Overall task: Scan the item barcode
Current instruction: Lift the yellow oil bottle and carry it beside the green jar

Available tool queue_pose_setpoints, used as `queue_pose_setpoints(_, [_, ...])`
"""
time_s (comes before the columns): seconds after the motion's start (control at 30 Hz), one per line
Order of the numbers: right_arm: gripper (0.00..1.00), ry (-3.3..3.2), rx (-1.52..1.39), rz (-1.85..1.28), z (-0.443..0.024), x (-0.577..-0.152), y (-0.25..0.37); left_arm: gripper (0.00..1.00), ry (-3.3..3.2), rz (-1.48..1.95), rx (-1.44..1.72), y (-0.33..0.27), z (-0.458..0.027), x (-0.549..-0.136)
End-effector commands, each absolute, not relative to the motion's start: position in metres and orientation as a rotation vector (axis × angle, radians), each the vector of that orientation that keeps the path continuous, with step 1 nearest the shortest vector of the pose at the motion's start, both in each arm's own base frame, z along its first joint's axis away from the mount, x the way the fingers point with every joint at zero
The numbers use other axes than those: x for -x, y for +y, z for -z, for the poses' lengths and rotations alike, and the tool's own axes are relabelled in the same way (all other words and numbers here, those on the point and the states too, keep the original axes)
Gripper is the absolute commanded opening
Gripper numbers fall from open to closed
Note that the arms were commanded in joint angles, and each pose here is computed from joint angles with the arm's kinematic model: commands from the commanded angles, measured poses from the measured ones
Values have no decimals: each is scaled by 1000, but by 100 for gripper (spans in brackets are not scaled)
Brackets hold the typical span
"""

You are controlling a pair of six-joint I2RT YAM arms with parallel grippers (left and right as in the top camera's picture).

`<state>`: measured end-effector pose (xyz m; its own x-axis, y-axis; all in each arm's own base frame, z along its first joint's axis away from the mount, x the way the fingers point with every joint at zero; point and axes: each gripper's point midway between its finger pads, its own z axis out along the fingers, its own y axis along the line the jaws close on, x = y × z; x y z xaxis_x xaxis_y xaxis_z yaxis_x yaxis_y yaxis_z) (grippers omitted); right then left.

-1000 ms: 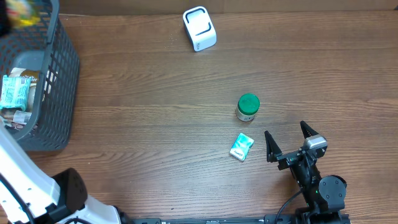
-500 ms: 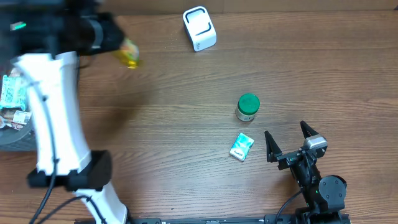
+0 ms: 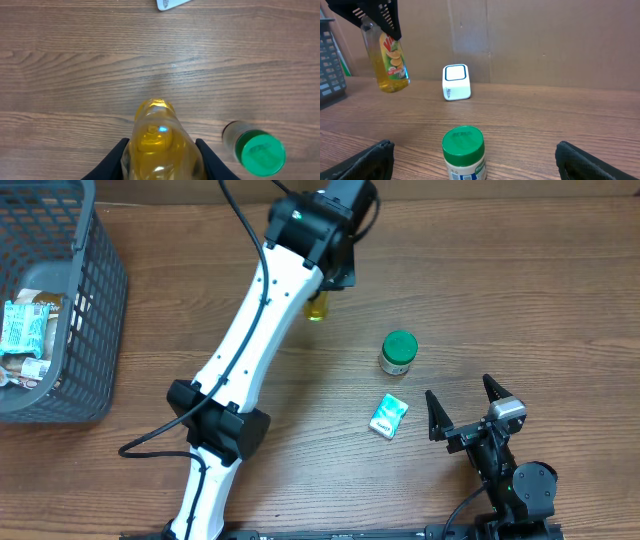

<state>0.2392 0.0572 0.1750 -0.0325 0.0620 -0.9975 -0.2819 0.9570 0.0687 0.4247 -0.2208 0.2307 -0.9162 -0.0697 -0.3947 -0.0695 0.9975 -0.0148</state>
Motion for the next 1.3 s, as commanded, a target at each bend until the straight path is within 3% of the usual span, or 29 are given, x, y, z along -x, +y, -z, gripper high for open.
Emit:
queue_pose_setpoints(0.0, [100,1584,177,-286,-172,-239,59,5,2658,-55,223,-220,-237,-428])
queue_pose_setpoints(1.03, [100,1584,177,-286,-172,-239,59,5,2601,-126,185,-245,-239,-414])
queue_pose_setpoints(1.27, [100,1584,177,-286,-172,-239,59,5,2688,-148,224,-228,-211,-418])
